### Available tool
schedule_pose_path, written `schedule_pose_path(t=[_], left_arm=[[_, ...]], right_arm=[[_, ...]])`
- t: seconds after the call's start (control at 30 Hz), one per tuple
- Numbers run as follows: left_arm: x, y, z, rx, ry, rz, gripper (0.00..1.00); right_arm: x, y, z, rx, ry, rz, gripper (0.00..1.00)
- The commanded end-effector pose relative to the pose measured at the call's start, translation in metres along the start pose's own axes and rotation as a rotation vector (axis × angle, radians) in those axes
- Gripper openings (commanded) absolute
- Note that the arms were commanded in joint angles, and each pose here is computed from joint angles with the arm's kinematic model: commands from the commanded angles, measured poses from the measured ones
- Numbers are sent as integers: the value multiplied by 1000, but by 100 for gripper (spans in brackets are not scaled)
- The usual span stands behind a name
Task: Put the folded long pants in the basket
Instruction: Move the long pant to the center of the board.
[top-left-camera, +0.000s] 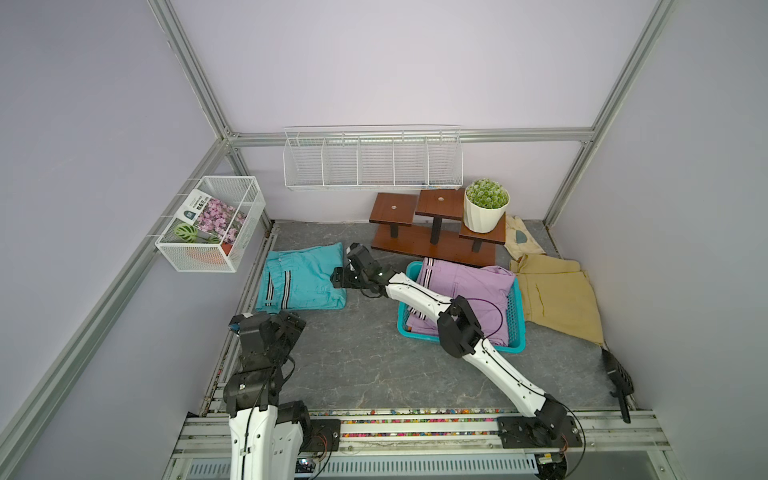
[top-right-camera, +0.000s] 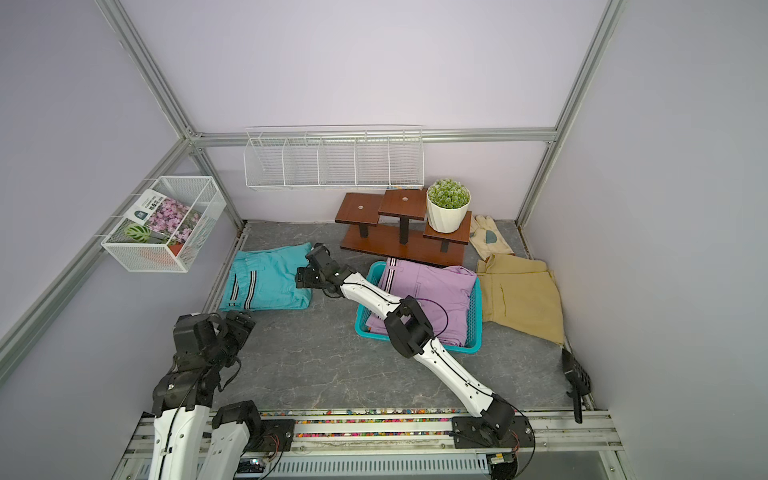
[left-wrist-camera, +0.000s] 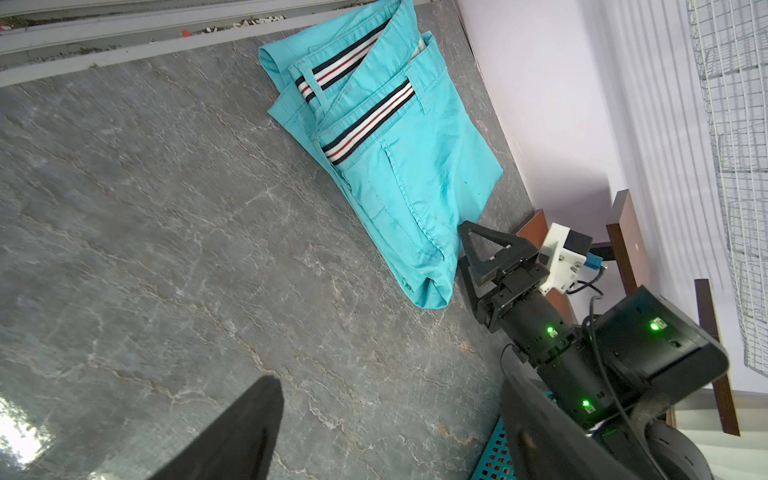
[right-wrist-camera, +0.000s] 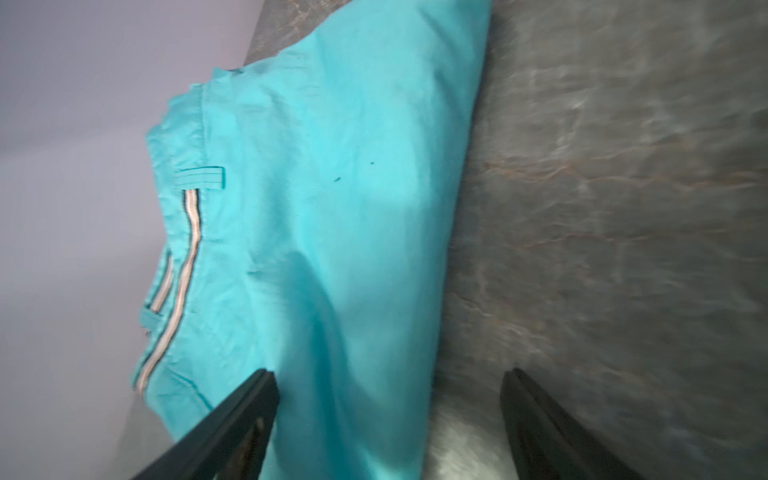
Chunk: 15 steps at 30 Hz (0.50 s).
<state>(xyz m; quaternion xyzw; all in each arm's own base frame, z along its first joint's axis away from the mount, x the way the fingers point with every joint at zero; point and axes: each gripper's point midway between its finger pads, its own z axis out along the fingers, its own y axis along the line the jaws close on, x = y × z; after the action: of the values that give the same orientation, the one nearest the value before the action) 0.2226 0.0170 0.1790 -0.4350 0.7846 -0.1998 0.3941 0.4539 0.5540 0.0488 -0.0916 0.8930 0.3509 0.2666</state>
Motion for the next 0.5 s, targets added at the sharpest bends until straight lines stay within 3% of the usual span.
schedule_pose_path(t=[0.0, 0.17, 0.23, 0.37, 0.43, 0.47], left_arm=[[-1, 0, 0, 11, -8, 13, 87], [-1, 0, 0, 12, -10, 9, 87], [-1, -1, 0, 14, -9, 13, 87], [0, -3, 0, 27, -4, 18, 87], [1, -4, 0, 30, 0, 21, 87], [1, -5, -1, 34, 1, 24, 87]], right_arm=[[15, 6, 13, -67, 36, 35, 87], [21, 13, 16, -87, 42, 29, 78], [22, 13, 17, -90, 42, 32, 63], [23, 13, 17, -93, 44, 39, 16], [23, 8, 16, -70, 47, 43, 0], [25, 5, 14, -61, 49, 44, 0]])
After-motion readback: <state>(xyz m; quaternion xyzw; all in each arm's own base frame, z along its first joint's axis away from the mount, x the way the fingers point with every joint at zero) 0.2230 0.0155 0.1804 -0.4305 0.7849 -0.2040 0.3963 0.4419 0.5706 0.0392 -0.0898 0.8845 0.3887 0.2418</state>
